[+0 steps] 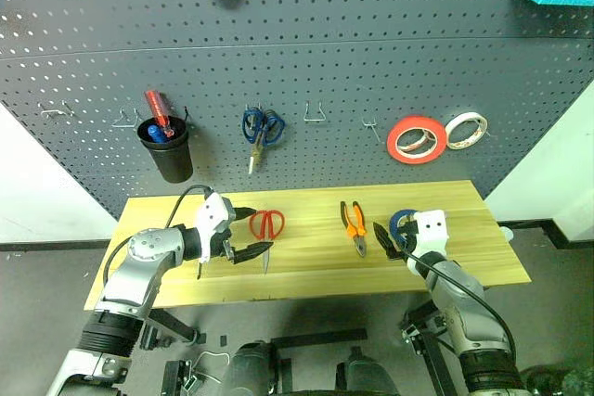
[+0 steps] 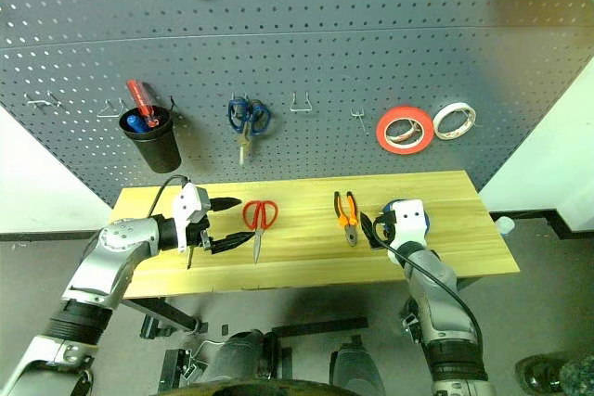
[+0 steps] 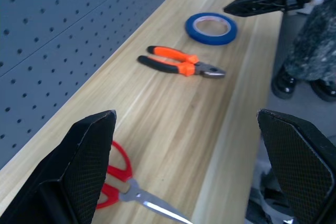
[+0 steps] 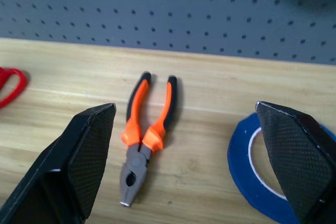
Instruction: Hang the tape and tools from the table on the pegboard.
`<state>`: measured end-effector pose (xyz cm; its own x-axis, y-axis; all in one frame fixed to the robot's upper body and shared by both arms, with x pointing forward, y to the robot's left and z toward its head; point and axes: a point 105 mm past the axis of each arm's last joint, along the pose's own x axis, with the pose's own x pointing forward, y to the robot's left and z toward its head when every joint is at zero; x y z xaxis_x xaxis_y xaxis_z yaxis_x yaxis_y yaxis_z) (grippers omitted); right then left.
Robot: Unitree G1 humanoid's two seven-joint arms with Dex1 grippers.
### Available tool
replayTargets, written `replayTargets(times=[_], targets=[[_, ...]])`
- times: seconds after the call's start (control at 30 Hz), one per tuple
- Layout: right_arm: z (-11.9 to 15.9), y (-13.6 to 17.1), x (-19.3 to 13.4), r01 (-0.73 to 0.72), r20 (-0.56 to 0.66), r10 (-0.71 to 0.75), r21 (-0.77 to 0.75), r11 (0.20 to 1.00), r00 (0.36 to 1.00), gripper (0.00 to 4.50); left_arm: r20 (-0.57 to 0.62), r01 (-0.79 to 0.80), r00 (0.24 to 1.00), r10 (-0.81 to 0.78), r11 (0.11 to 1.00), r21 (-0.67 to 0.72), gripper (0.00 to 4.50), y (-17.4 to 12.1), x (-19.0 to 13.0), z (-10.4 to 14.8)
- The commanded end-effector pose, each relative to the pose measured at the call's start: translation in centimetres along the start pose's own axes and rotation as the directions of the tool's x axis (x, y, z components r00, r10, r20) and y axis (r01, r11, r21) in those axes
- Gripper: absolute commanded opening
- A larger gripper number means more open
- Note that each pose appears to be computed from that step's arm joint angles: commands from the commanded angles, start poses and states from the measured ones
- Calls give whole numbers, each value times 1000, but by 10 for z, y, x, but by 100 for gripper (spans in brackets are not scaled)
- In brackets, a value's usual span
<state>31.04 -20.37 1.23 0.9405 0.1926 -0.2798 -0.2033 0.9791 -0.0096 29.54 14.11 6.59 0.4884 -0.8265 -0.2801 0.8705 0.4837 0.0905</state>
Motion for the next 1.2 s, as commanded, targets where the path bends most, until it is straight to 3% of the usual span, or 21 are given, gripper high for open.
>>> replayTargets(times=[0.03, 0.17, 0.57, 0.8, 0.93, 1.2], targets=[[42, -2, -9, -42, 118, 46, -32, 999, 992, 450, 54, -51, 997, 50, 999, 14, 447, 2, -15, 14], [61, 2, -26, -129, 141, 136, -56, 990, 981, 450, 23, -54, 998, 54, 999, -5, 447, -1, -28, 5], [55, -23, -5, -15, 107, 22, -65, 998, 994, 450, 87, -51, 995, 51, 999, -2, 447, 12, 1, 19], [30, -37, 10, 44, 32, -41, -122, 992, 999, 450, 77, 96, 992, -99, 995, 38, 447, -12, 16, 34], [21, -39, 13, 22, -1, -23, -152, 988, 1000, 450, 109, 90, 990, -91, 996, 17, 447, -20, 15, 45], [16, -50, 15, 39, -13, -42, -179, 983, 999, 450, 85, 86, 993, -80, 994, -63, 447, -51, -1, 36]])
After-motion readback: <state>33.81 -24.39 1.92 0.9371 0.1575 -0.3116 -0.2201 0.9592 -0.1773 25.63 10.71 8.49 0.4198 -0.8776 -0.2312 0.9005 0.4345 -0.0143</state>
